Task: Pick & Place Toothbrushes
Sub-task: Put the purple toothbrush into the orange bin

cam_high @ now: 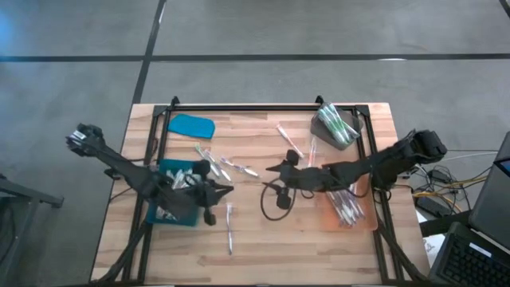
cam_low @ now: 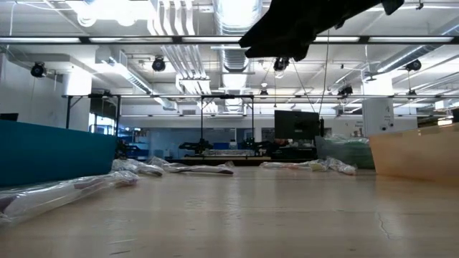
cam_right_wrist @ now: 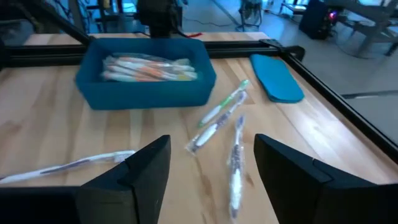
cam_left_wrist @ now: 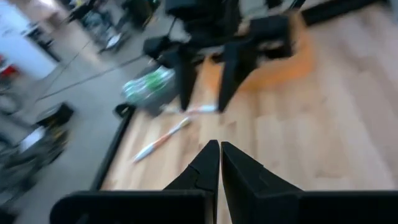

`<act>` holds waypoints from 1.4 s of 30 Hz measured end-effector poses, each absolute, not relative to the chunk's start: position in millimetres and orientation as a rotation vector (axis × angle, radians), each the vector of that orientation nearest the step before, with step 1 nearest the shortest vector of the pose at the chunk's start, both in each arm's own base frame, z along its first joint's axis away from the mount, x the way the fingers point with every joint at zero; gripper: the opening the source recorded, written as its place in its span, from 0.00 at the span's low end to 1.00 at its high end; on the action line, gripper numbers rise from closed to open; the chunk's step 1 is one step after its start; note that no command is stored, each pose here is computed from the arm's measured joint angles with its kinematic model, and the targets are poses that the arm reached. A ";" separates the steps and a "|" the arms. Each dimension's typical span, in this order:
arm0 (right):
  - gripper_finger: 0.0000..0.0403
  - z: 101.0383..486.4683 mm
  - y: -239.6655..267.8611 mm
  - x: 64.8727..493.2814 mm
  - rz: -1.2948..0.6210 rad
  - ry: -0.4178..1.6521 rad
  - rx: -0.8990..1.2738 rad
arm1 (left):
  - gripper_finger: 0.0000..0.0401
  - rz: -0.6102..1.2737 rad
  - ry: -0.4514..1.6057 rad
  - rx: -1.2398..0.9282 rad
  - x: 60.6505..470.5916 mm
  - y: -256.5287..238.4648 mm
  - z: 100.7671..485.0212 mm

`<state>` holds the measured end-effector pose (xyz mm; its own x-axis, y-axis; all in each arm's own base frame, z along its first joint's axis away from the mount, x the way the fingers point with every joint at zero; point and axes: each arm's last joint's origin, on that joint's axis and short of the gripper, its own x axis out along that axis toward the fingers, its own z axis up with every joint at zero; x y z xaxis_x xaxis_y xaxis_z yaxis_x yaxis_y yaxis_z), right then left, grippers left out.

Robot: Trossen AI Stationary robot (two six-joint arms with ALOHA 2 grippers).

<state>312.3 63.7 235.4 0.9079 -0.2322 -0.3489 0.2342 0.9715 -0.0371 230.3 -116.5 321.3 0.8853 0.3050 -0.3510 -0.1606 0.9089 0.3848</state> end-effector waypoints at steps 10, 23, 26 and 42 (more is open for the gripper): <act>0.63 235.0 37.3 317.5 -0.255 0.368 0.042 | 0.05 0.146 0.205 0.200 190.9 -85.6 280.2; 0.62 234.9 24.1 319.3 -0.250 0.370 0.067 | 0.05 0.040 -0.019 0.067 150.3 -64.6 218.5; 0.60 234.9 22.7 319.4 -0.253 0.371 0.062 | 0.05 0.041 -0.037 0.061 146.5 -62.4 212.4; 0.56 223.0 20.7 310.2 -0.271 0.534 0.033 | 0.15 0.294 0.410 0.210 179.7 -50.6 258.6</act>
<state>310.2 20.7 223.0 0.8258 -0.2468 -0.5072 0.2639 0.9637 -0.0392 179.7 -50.6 258.6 0.8761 0.3212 -0.3596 -0.2372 0.9364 0.2585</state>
